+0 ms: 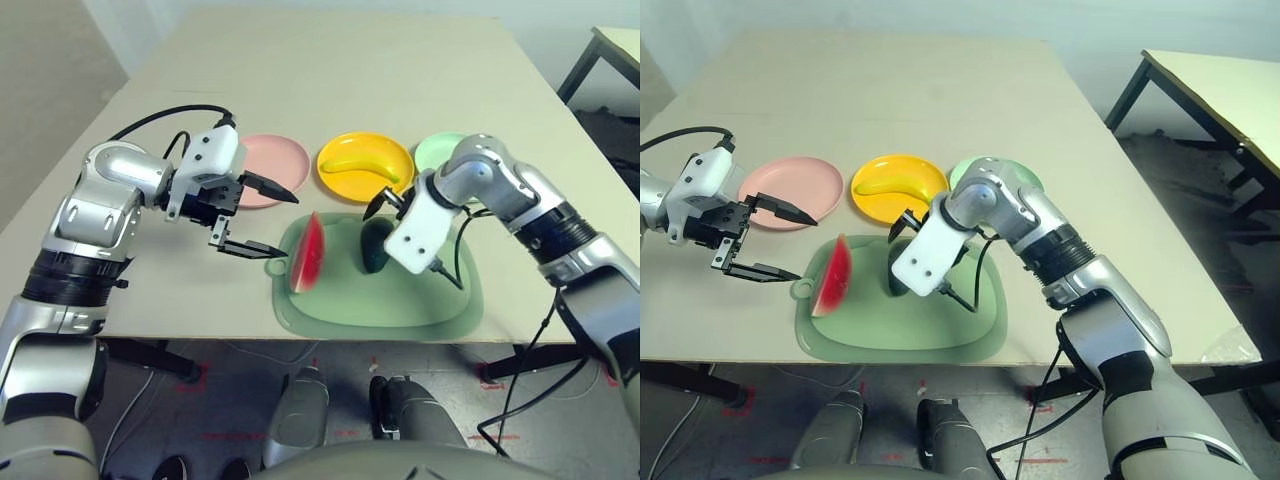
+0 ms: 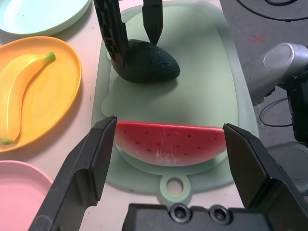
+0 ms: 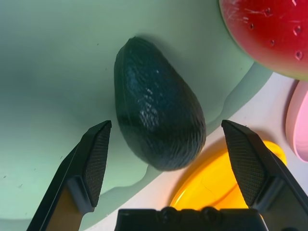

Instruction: Place the fruits into color-matched plates.

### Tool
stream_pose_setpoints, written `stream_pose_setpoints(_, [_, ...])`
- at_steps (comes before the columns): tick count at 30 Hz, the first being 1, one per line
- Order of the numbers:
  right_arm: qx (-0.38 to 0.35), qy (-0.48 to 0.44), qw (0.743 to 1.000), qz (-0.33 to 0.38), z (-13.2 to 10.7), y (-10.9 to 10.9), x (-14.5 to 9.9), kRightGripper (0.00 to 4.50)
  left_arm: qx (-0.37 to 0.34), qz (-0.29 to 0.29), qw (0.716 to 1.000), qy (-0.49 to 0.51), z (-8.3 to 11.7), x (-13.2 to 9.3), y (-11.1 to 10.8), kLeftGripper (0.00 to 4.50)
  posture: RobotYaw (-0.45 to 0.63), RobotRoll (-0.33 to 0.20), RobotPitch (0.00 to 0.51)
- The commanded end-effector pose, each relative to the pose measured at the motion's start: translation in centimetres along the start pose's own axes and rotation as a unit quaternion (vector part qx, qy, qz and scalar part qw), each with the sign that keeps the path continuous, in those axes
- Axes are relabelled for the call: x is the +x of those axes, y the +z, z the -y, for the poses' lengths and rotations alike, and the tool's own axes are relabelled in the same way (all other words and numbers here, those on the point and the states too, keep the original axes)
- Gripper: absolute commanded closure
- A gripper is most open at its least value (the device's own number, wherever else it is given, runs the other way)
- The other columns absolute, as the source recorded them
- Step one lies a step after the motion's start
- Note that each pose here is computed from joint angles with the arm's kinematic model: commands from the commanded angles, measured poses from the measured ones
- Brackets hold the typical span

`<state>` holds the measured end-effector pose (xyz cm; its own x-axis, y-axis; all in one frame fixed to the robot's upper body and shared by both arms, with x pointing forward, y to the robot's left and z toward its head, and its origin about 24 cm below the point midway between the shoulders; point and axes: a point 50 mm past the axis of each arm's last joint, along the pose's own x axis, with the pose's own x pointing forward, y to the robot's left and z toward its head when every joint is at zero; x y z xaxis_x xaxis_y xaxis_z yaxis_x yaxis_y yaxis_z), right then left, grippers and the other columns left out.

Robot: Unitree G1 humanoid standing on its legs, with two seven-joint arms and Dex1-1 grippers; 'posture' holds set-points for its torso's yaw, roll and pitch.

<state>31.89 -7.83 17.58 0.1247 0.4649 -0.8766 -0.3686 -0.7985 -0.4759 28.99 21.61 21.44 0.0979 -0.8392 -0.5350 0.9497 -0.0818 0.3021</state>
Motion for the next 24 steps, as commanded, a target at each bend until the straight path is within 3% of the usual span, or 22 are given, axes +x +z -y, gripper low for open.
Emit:
stream_pose_setpoints(1, [0.003,0.007,1.000,0.004,-0.2,0.0,0.5,0.02,-0.004,-0.008,1.000,0.002,0.2,-0.2,-0.2,0.00,0.27,0.000,0.132])
stream_pose_setpoints(18, [0.051,0.014,0.999,0.012,-1.3,-0.2,1.6,0.02,0.000,-0.002,1.000,-0.005,0.0,0.2,0.2,0.00,0.25,0.000,0.137])
stream_pose_setpoints(21, [0.056,0.014,0.998,0.013,-1.3,-0.1,1.6,0.48,0.000,-0.003,1.000,-0.005,0.0,0.2,0.2,0.00,0.25,0.000,0.137])
stream_pose_setpoints(24, [0.059,0.012,0.998,0.009,-1.3,-0.2,1.5,1.34,0.000,-0.002,1.000,-0.004,-0.1,0.3,0.2,0.00,0.25,0.000,0.136])
